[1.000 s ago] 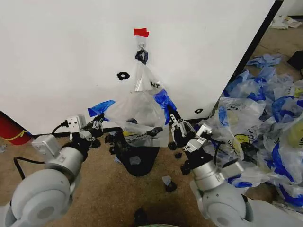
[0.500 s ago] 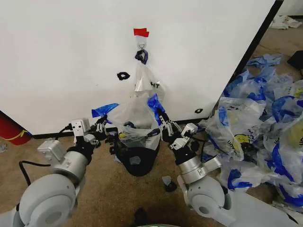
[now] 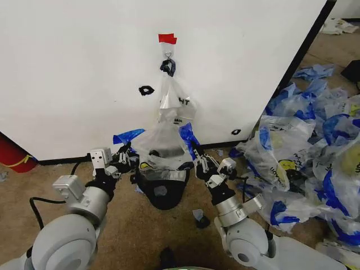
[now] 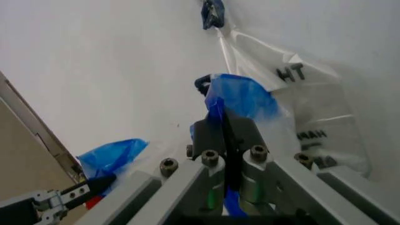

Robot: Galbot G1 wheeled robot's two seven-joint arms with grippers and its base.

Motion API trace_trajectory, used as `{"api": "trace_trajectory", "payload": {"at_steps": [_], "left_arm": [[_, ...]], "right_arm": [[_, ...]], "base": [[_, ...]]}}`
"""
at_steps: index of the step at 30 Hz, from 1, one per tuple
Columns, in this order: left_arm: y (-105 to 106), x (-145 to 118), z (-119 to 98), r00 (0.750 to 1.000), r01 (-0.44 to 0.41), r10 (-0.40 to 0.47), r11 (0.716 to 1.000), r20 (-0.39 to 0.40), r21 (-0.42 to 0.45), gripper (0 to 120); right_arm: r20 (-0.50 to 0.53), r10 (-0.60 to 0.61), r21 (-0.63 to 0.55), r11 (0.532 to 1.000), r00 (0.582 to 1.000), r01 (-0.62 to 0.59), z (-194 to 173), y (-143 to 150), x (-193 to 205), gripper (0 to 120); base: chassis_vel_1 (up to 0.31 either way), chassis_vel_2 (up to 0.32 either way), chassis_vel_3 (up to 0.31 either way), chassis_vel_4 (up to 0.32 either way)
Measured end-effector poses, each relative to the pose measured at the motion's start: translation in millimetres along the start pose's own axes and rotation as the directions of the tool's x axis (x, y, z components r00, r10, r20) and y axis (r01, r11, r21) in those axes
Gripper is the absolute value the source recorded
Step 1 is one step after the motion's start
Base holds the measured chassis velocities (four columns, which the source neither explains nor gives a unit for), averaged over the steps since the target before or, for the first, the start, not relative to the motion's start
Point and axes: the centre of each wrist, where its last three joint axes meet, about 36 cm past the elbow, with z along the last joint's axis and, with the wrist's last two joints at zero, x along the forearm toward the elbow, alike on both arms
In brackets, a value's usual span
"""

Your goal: Pick up the garbage bag from the wall and place it over the trash bin.

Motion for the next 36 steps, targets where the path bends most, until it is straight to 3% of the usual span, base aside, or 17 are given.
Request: {"api": "trace_trajectory", "payload": {"at_steps": [4,9,24,36], "left_arm": [[0,1,1,0.999,0.012,-0.011,1.000,-0.031,0.021,0],[-4,1,4,0.992,0.035,-0.021,0.994,-0.124,0.107,0],[0,1,-1,0.997,0.041,-0.038,0.998,-0.074,0.046,0],[-3,1,3,0.997,0.030,-0.026,0.998,-0.078,0.051,0]], "right_arm": [[0.008,0.002,0.013,1.000,1.000,-0.002,-9,-2,2,0],[0.017,0.007,0.013,1.000,1.000,-0.007,-18,0,3,0],[-0.011,0.007,-0.040,0.999,1.000,-0.008,7,14,-3,0],[-0.053,-0.009,-0.028,1.000,0.999,0.007,30,9,-7,0]], "base": [[0.000,0.000,0.000,0.000],[0.000,0.000,0.000,0.000],[0.000,0.000,0.000,0.000],[0.000,0.000,0.000,0.000]]}}
